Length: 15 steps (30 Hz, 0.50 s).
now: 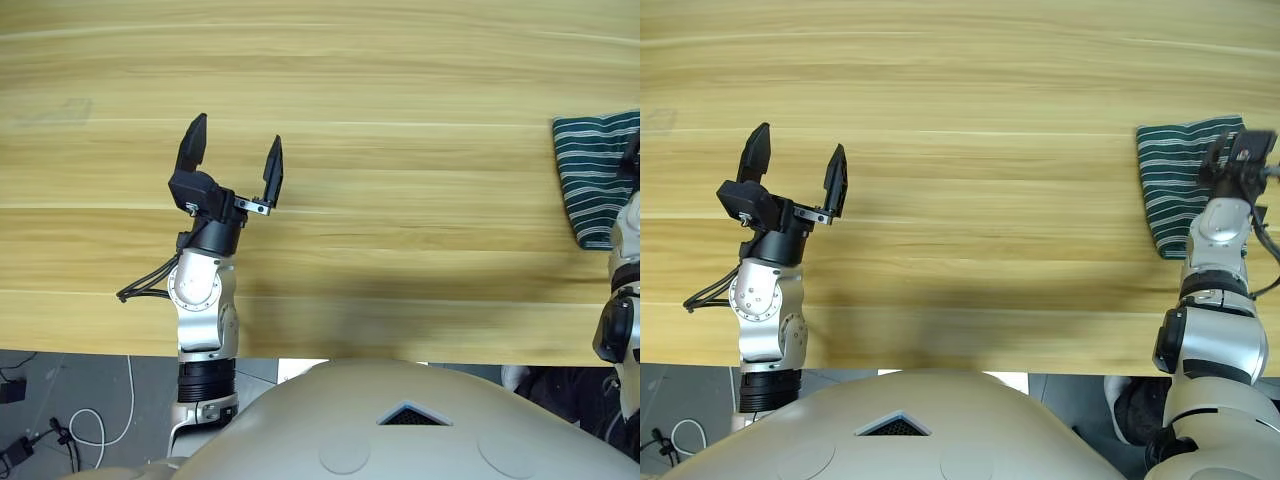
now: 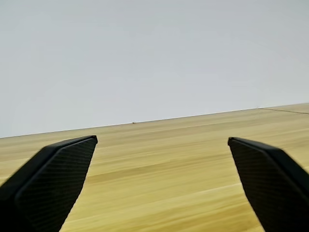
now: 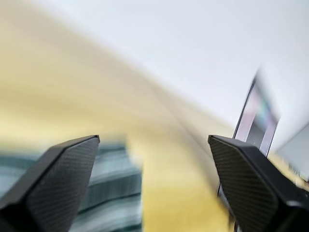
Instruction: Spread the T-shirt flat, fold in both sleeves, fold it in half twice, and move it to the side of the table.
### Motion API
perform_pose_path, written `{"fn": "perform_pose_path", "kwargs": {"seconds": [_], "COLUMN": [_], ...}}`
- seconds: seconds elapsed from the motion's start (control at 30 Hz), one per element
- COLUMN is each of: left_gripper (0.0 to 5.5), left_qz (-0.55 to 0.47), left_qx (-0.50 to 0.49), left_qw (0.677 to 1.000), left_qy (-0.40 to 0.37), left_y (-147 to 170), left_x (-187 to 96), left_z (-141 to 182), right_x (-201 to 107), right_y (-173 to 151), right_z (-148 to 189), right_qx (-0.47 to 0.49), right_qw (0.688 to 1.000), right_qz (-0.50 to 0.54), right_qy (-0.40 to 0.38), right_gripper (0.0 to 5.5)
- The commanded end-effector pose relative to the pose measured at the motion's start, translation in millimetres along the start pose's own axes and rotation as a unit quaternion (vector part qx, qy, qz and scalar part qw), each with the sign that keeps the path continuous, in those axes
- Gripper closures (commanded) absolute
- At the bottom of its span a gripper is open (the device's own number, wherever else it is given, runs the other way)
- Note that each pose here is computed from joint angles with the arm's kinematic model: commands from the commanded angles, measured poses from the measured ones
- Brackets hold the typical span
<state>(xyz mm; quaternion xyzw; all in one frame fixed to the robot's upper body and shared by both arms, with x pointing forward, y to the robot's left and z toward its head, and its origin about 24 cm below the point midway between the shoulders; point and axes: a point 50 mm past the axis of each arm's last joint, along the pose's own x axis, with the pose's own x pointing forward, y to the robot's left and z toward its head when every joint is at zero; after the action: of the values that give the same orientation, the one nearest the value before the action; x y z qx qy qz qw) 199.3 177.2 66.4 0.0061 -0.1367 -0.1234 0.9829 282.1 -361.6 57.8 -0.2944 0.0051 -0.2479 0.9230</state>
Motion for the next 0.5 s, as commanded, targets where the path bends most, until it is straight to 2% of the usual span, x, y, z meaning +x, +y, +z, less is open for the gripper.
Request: {"fn": "perform_pose_path", "kwargs": {"seconds": [0.03,0.1,0.2,0.27,0.37,0.5], "left_gripper": [0.48,0.48,0.48,0.48,0.48,0.48], "left_qz": [0.023,0.03,0.029,0.012,0.017,0.061], "left_qx": [0.012,0.011,0.026,0.041,0.036,0.023], "left_qw": [0.999,0.997,0.994,0.995,0.998,0.998], "left_qy": [-0.043,-0.075,-0.101,-0.087,-0.054,-0.005], "left_y": [1,-1,-6,-15,-17,-7], "left_x": [9,15,28,44,63,56], "left_z": [12,26,36,25,2,-26], "right_x": [1,-17,-48,-65,-84,-90], "right_y": [17,32,69,103,133,146], "right_z": [85,118,141,138,134,112], "right_qx": [0.031,0.055,0.134,0.202,0.282,0.333], "right_qw": [0.969,0.942,0.912,0.905,0.895,0.897], "right_qz": [-0.001,0.023,0.101,0.147,0.17,0.183], "right_qy": [-0.244,-0.33,-0.375,-0.345,-0.302,-0.227], "right_gripper": [1.33,1.33,1.33,1.33,1.33,1.33]}}
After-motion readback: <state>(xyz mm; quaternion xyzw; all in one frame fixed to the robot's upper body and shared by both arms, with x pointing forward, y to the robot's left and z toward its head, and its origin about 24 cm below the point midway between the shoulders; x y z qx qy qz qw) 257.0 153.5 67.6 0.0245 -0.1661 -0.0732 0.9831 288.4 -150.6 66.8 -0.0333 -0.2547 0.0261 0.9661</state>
